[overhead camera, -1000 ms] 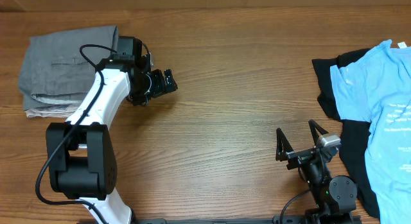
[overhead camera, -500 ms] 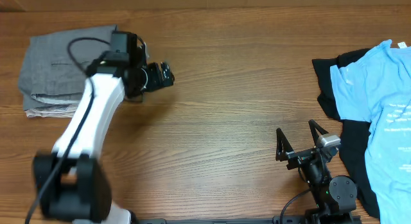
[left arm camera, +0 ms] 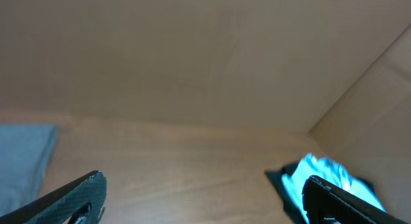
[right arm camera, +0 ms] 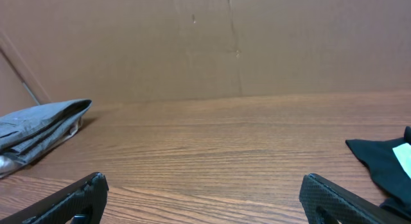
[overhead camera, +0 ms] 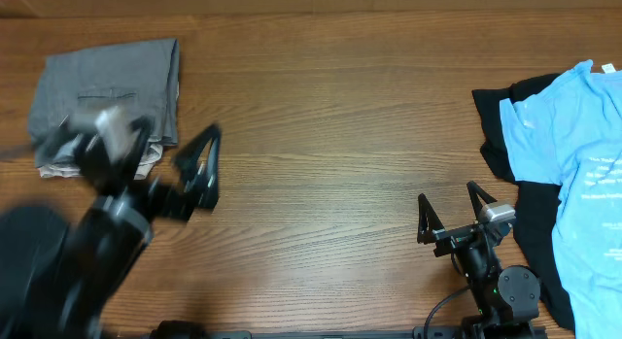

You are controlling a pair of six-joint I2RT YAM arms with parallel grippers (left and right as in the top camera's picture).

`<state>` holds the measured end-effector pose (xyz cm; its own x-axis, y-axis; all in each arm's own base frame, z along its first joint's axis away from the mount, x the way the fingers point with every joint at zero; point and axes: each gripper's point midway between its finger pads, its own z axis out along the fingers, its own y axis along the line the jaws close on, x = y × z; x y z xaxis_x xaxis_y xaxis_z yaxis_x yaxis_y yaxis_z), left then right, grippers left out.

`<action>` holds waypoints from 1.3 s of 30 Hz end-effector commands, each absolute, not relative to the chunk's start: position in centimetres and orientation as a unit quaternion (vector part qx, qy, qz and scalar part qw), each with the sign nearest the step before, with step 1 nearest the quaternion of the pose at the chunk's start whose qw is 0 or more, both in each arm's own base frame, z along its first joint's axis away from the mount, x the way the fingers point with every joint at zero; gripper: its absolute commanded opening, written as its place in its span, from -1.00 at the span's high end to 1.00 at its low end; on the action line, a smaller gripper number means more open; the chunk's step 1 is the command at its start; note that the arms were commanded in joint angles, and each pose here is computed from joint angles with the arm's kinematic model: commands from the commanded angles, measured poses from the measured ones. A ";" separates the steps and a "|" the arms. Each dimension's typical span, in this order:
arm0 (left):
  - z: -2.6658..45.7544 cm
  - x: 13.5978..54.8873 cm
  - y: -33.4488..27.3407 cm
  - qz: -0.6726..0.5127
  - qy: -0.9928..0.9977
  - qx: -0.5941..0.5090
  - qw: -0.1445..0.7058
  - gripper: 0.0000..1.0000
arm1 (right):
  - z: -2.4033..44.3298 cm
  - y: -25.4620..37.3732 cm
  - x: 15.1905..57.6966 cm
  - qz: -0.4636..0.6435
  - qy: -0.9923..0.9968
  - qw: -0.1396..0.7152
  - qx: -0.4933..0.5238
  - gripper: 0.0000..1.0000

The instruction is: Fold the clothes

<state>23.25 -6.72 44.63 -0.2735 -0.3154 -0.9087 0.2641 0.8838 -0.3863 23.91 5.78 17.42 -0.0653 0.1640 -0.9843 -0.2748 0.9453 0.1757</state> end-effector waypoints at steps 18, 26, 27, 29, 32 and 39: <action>30.5 14.4 -4.6 -0.206 0.788 -0.043 0.579 -1.00 | 17.2 5.5 24.0 0.155 0.710 0.686 -0.036 -1.00; 25.4 20.4 -4.3 -0.195 0.749 -0.051 0.632 -1.00 | 17.2 5.5 24.0 0.155 0.711 0.685 -0.036 -1.00; 24.5 21.7 -4.0 -0.189 0.731 -0.057 0.653 -1.00 | 17.2 5.5 24.0 0.155 0.711 0.685 -0.036 -1.00; 23.5 22.7 -3.7 -0.182 0.716 -0.064 0.671 -1.00 | 17.2 5.5 24.0 0.155 0.711 0.685 -0.036 -1.00; 22.2 23.6 -3.3 -0.177 0.700 -0.070 0.688 -1.00 | 17.2 5.5 24.0 0.155 0.711 0.685 -0.036 -1.00; 19.4 24.4 -2.9 -0.166 0.698 -0.081 0.692 -1.00 | 17.2 5.5 24.0 0.155 0.711 0.685 -0.036 -1.00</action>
